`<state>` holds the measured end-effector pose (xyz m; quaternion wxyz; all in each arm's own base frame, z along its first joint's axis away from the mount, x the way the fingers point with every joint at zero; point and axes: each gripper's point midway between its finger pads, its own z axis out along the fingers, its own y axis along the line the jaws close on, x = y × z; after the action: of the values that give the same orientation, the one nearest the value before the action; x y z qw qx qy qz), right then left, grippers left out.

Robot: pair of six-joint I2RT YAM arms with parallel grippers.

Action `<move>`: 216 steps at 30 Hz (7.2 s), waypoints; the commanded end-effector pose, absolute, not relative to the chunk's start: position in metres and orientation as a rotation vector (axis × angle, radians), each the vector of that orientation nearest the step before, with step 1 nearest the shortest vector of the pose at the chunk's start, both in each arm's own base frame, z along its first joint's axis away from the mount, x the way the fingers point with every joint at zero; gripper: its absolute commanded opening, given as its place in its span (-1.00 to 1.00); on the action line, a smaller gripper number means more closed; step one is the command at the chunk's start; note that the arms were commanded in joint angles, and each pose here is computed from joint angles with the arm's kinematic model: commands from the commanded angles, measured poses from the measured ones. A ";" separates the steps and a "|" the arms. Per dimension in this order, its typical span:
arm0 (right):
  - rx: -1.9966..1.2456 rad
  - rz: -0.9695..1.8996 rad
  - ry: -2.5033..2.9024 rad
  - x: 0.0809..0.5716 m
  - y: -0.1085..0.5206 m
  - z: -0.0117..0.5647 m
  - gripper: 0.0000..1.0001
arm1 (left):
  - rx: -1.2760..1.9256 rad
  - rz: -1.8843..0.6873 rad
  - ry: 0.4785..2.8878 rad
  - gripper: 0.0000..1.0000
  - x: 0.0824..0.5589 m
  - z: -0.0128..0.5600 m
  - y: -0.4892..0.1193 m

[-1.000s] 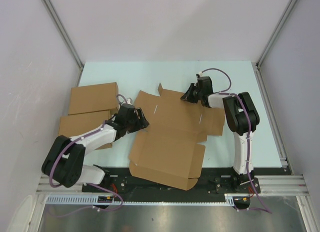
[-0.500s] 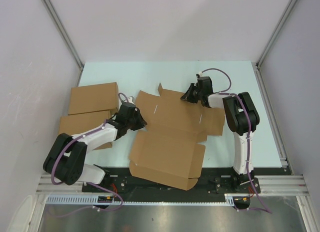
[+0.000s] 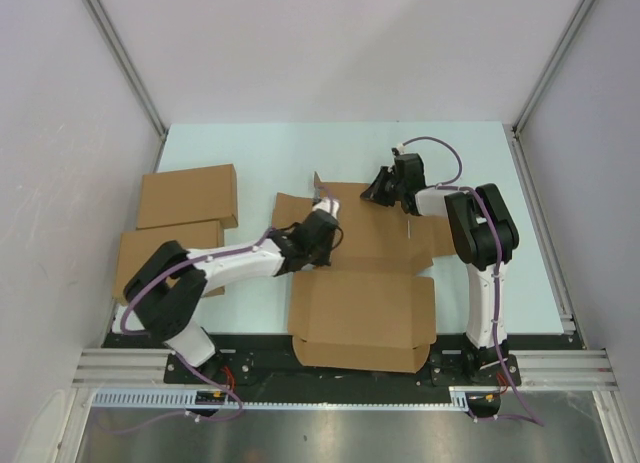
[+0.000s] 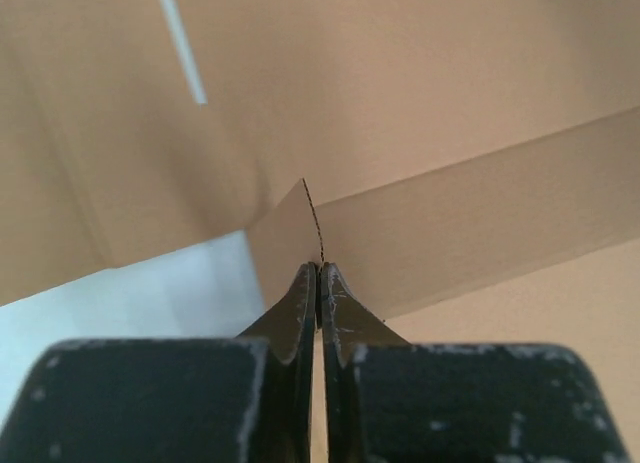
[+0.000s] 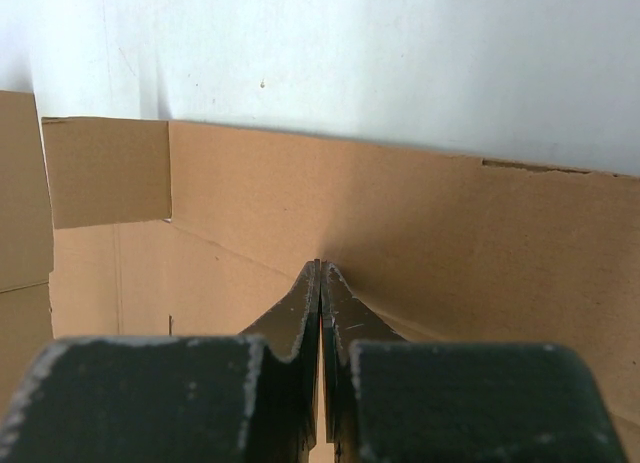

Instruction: Fold the paper box

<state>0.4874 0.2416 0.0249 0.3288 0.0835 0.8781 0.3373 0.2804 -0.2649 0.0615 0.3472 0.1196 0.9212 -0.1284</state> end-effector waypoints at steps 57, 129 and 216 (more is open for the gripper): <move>0.135 0.377 2.327 0.556 0.092 0.091 0.59 | 0.591 -0.430 2.493 0.53 0.191 0.031 -0.308; -0.726 0.920 2.168 0.560 0.273 0.039 0.65 | 0.106 -0.414 2.705 0.47 0.213 -0.003 -0.230; -0.743 0.071 2.094 0.533 0.283 0.101 -1.00 | 0.131 -0.544 2.460 0.55 0.225 0.090 -0.246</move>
<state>0.5259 0.2886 0.0467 0.3721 -0.3383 0.8540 0.1334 0.2241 -0.2305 0.0314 0.2661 0.0446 0.9502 -0.1560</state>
